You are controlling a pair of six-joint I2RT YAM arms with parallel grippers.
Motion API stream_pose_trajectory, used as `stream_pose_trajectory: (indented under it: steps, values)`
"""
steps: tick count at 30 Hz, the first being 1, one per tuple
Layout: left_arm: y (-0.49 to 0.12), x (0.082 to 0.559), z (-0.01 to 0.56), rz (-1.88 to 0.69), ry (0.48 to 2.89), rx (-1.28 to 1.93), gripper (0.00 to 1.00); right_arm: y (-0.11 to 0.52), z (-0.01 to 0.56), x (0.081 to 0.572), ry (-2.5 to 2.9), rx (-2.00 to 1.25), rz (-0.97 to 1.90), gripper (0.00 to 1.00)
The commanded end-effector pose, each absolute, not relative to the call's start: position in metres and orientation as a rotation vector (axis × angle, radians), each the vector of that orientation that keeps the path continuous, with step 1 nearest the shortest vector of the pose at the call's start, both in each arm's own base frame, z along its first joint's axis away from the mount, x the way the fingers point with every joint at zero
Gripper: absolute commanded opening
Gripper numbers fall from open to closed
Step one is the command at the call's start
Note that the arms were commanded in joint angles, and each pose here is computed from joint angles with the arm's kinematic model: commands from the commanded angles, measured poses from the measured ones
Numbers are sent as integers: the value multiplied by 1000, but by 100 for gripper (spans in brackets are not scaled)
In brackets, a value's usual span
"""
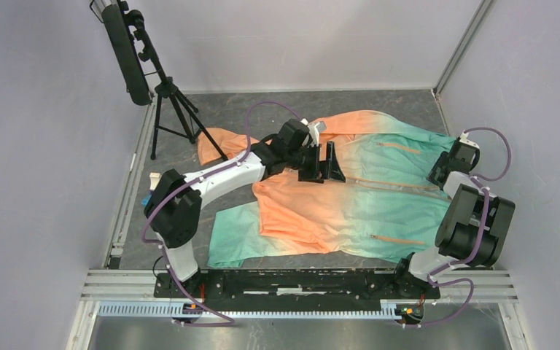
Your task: Zip up the jacket
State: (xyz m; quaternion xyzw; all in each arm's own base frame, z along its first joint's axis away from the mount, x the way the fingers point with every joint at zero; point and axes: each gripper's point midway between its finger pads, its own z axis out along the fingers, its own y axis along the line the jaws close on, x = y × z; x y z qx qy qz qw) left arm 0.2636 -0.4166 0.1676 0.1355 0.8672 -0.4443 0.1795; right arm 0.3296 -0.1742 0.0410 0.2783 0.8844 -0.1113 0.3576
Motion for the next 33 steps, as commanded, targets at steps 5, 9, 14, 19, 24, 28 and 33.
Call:
stream_pose_trajectory:
  steps: [5,9,14,19,24,28,33]
  values:
    - [-395,330,138,-1080,2509,173,85,-177,37,345,2278,712,-261,40]
    - [-374,381,118,-886,2477,59,73,-169,35,353,2288,672,-221,33]
    - [-346,423,85,-744,2468,-74,68,-163,34,363,2314,615,-214,27]
    - [-309,452,52,-661,2469,-213,65,-158,27,366,2330,601,-191,20]
    - [-259,469,26,-600,2493,-385,63,-144,24,383,2345,546,-167,19]
    - [-226,479,22,-516,2495,-419,66,-127,27,404,2354,488,-141,18]
    - [-195,492,28,-468,2481,-448,71,-104,33,427,2354,408,-87,18]
